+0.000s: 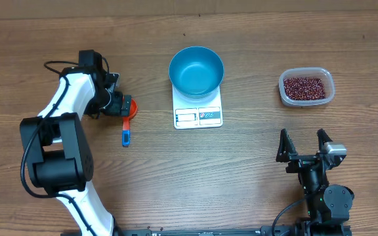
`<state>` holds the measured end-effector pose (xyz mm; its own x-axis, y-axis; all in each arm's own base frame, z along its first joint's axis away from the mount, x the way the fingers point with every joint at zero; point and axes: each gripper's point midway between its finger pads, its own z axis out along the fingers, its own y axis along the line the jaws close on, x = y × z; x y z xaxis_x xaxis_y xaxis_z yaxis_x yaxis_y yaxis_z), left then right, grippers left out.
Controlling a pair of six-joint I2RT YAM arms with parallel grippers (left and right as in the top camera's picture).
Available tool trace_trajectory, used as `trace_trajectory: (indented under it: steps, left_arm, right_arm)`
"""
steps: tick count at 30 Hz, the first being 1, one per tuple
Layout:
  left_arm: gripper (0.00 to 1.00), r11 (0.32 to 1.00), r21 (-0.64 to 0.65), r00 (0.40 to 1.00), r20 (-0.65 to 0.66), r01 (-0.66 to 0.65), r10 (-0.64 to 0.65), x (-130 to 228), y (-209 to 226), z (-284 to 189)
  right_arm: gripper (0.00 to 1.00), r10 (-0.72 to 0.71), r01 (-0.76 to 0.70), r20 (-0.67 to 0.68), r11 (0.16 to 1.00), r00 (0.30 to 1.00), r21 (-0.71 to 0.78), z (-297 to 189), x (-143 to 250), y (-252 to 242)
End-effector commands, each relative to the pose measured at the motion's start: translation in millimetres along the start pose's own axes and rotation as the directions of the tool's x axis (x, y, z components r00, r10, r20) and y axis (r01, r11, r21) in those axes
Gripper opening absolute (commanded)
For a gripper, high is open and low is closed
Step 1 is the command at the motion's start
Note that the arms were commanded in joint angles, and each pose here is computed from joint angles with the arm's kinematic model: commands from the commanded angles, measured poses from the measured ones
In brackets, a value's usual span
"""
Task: Scoop item into bowl and weigh 150g on scale
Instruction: 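Move the left gripper over the red scoop's cup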
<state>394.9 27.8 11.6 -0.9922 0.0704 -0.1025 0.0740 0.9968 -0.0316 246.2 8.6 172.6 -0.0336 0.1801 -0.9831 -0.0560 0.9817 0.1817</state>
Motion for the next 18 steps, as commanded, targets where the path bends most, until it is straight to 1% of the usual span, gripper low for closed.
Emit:
trace_trajectory:
  steps: [1, 18]
  left_arm:
    - [1.0, 1.0, -0.01, 0.999, 0.019, -0.027, 0.027, -9.0, -0.6, 0.6]
    - [1.0, 1.0, -0.011, 0.999, 0.034, -0.027, 0.027, -12.8, 0.0, 0.5]
  right_arm:
    - [1.0, -0.004, 0.004, 0.003, 1.0, 1.0, 0.006, 0.1, 2.1, -1.2]
    - [1.0, -0.004, 0.004, 0.003, 1.0, 1.0, 0.006, 0.1, 2.1, -1.2]
